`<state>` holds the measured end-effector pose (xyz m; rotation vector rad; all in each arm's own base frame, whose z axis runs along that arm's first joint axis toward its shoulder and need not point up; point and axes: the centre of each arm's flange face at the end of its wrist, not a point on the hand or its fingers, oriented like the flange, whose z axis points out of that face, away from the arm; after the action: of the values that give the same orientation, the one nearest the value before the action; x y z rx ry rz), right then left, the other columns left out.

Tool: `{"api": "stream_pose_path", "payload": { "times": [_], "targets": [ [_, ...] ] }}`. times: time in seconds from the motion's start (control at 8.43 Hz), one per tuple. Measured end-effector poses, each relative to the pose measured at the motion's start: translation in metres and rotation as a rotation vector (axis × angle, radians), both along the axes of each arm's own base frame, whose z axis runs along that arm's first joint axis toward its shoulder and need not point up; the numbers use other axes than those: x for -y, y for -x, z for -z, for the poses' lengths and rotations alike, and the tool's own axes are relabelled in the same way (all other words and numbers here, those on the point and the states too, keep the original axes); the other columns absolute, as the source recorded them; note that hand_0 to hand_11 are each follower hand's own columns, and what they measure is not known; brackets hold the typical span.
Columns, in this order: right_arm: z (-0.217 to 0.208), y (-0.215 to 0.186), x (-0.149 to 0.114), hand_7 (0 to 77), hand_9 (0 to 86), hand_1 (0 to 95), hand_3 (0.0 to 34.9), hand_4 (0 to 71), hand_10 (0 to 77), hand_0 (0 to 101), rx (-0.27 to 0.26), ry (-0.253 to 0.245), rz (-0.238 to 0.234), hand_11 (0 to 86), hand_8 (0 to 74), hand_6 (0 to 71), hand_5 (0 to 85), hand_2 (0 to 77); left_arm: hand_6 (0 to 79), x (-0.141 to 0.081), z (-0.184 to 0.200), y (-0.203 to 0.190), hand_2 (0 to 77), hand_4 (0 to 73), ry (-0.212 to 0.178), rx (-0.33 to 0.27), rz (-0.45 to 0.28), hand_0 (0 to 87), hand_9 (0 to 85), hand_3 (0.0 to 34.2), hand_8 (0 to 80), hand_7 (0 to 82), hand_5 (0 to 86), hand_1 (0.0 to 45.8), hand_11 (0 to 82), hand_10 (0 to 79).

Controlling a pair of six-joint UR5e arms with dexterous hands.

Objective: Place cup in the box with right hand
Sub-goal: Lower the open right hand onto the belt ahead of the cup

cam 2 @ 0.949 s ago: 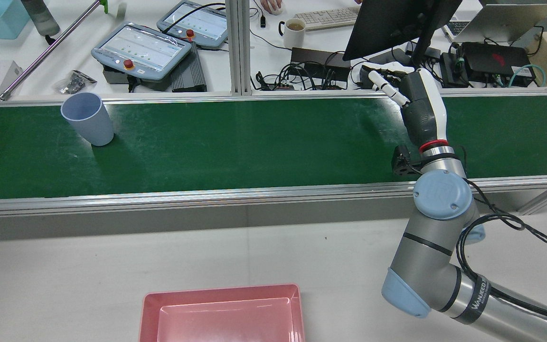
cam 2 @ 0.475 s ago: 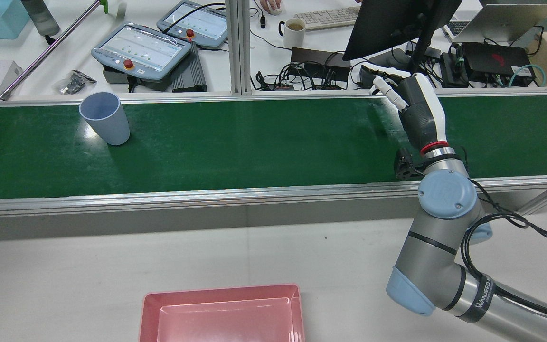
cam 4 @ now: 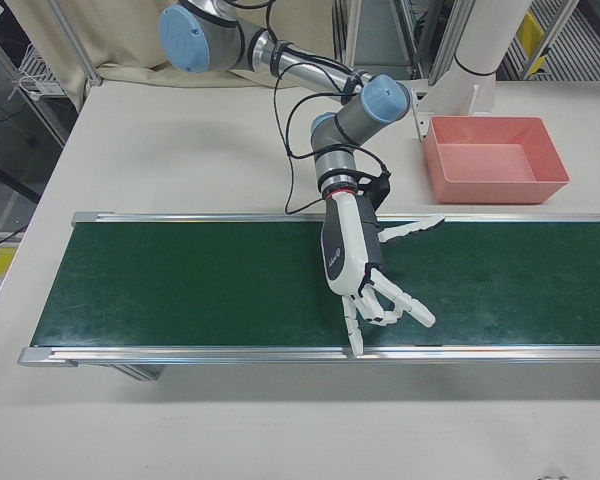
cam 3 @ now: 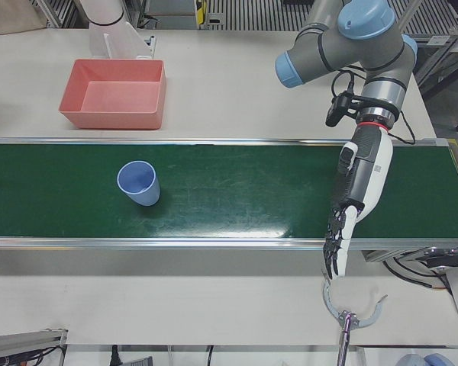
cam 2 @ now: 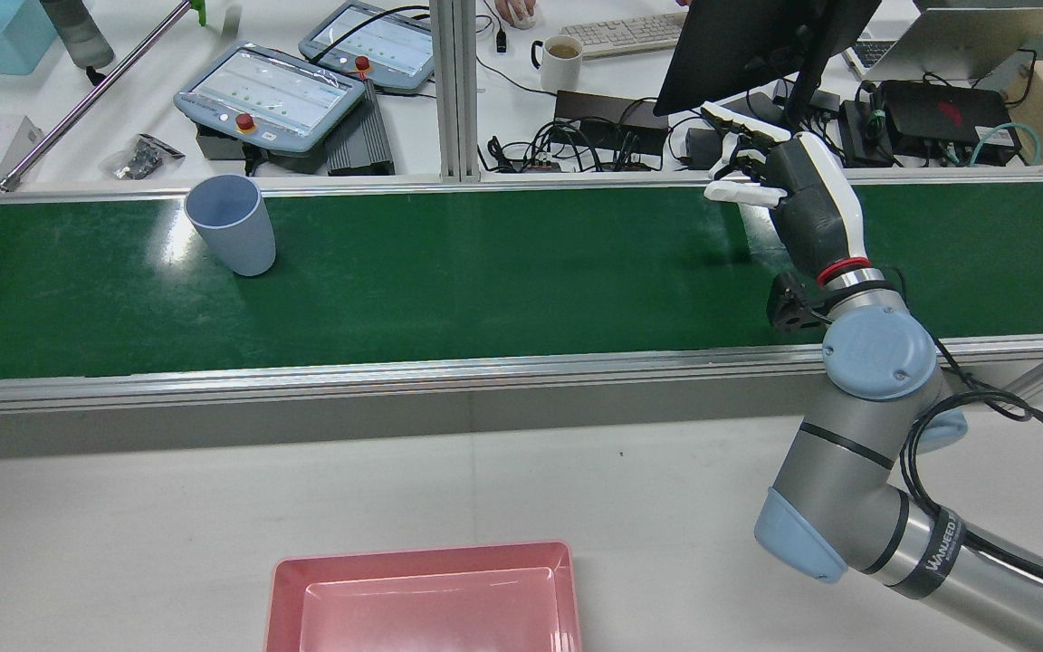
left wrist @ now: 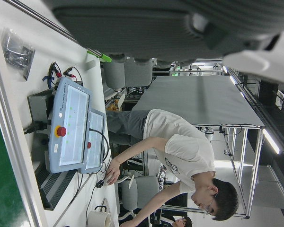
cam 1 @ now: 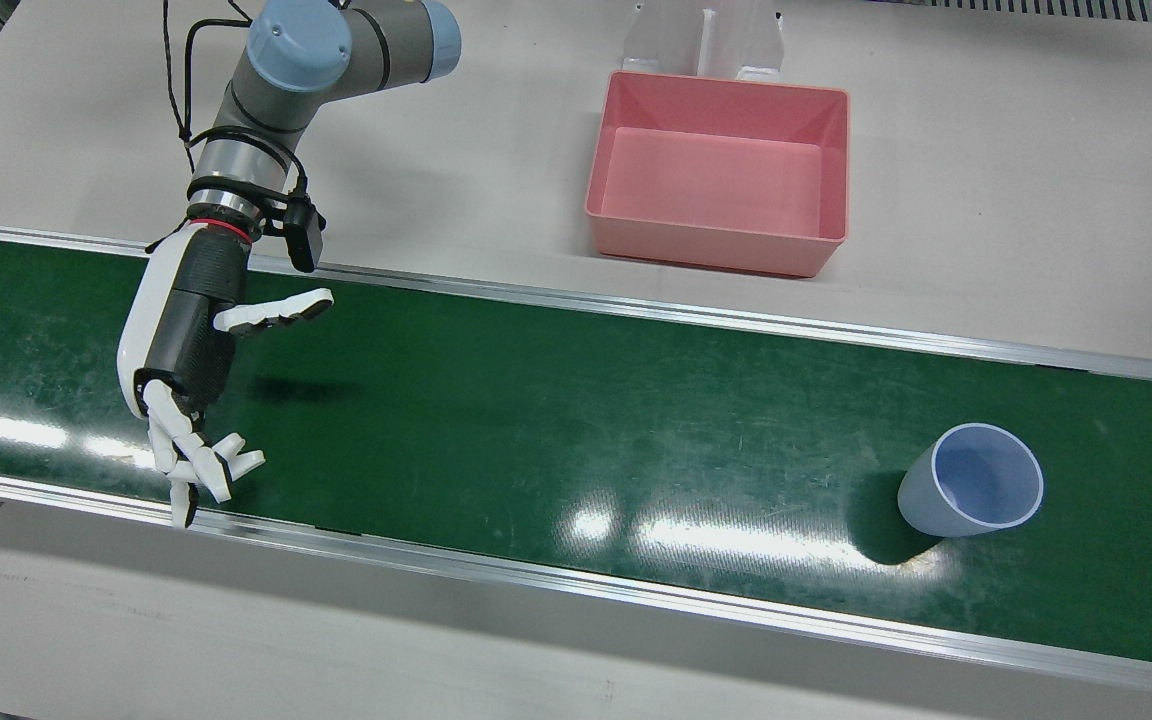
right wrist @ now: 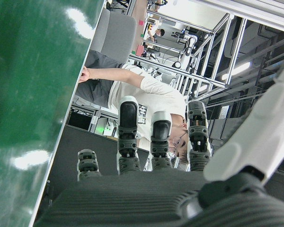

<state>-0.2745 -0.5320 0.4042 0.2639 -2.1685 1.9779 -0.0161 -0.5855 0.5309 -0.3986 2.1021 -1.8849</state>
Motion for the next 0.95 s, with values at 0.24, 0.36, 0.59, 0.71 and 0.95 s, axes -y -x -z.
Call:
{"api": "stream_pose_path", "payload": {
  "times": [0.24, 0.36, 0.59, 0.71, 0.95],
  "targets": [
    [0.002, -0.001, 0.002, 69.8, 54.0, 0.5, 16.2, 16.9, 5.5, 46, 0.007, -0.002, 0.002, 9.3, 29.5, 25.6, 4.9, 1.6, 0.0, 0.000, 0.000, 0.000, 0.5, 0.0, 0.000, 0.000, 0.000, 0.0, 0.5, 0.0, 0.0, 0.0, 0.0, 0.5, 0.0, 0.0],
    [0.004, 0.000, 0.002, 69.8, 54.0, 0.5, 13.5, 24.5, 5.5, 46, 0.010, -0.005, 0.002, 9.3, 29.5, 26.7, 3.3, 1.6, 0.0, 0.000, 0.000, 0.000, 0.5, 0.0, 0.000, 0.000, 0.000, 0.0, 0.5, 0.0, 0.0, 0.0, 0.0, 0.5, 0.0, 0.0],
    [0.010, 0.004, 0.004, 69.8, 51.8, 0.5, 7.8, 35.5, 6.0, 46, 0.014, -0.011, 0.005, 7.6, 28.4, 26.7, 3.3, 1.1, 0.0, 0.000, 0.001, 0.000, 0.5, 0.0, 0.000, 0.000, 0.000, 0.0, 0.0, 0.0, 0.0, 0.0, 0.0, 0.5, 0.0, 0.0],
    [0.011, 0.006, 0.004, 69.8, 52.9, 0.5, 4.7, 38.7, 3.8, 46, 0.013, -0.012, 0.006, 6.0, 29.5, 27.8, 3.3, 1.6, 0.0, 0.000, 0.001, 0.000, 0.5, 0.0, 0.000, 0.000, 0.000, 0.0, 0.5, 0.0, 0.0, 0.0, 0.0, 0.5, 0.0, 0.0],
    [0.010, 0.010, 0.004, 69.8, 55.6, 0.5, 2.0, 43.1, 1.1, 46, 0.008, -0.010, 0.010, 1.1, 31.6, 27.8, 2.7, 1.1, 0.0, 0.000, 0.001, 0.000, 0.5, 0.0, -0.001, 0.000, 0.000, 0.0, 0.5, 0.0, 0.0, 0.0, 0.0, 0.5, 0.0, 0.0]
  ]
}}
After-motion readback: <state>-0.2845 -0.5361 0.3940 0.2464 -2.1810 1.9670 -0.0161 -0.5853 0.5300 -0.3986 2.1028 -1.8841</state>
